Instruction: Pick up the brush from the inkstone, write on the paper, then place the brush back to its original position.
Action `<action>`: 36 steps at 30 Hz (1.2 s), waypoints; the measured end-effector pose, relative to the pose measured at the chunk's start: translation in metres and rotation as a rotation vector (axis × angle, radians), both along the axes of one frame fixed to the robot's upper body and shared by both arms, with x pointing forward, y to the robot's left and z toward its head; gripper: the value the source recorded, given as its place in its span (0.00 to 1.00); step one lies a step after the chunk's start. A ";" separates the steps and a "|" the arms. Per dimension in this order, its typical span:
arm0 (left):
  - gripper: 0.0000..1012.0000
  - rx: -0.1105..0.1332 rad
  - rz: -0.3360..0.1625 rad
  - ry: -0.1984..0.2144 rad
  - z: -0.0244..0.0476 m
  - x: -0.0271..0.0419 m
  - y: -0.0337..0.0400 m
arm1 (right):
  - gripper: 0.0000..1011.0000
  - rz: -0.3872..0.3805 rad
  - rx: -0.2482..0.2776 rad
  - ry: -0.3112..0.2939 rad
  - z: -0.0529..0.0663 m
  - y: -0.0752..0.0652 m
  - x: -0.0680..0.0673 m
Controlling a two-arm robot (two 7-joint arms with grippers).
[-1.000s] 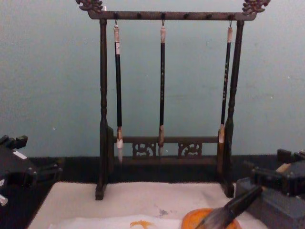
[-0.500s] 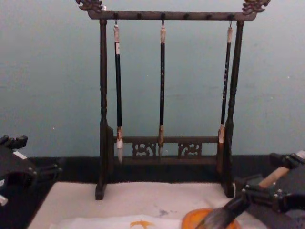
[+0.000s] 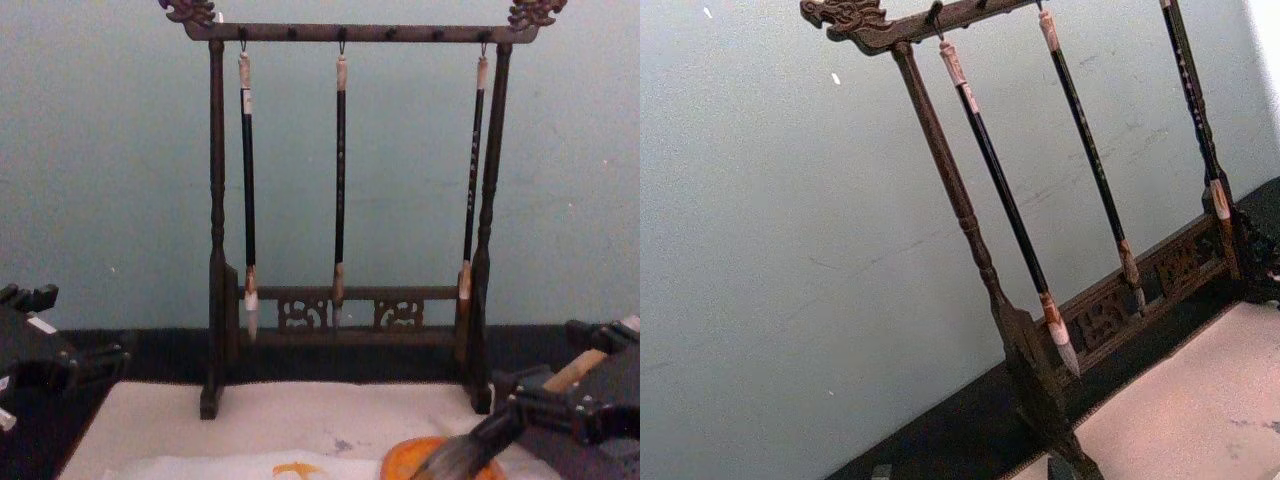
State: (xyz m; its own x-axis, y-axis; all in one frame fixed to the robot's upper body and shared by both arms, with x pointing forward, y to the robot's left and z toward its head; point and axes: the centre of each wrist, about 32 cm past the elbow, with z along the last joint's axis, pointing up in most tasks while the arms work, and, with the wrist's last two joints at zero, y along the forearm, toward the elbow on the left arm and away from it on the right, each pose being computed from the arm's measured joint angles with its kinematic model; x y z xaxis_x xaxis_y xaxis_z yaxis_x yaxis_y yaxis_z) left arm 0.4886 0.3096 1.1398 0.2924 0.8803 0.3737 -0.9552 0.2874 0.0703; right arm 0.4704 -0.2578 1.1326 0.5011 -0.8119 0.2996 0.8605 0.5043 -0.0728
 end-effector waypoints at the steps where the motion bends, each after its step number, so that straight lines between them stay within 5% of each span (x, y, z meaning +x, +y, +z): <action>1: 1.00 0.000 0.000 0.000 0.0000 0.0000 0.0000 | 0.99 0.000 0.000 0.000 0.000 0.000 0.000; 36: 1.00 0.000 0.000 0.000 0.0000 0.0000 0.0000 | 0.99 0.000 0.003 0.003 0.000 0.000 0.000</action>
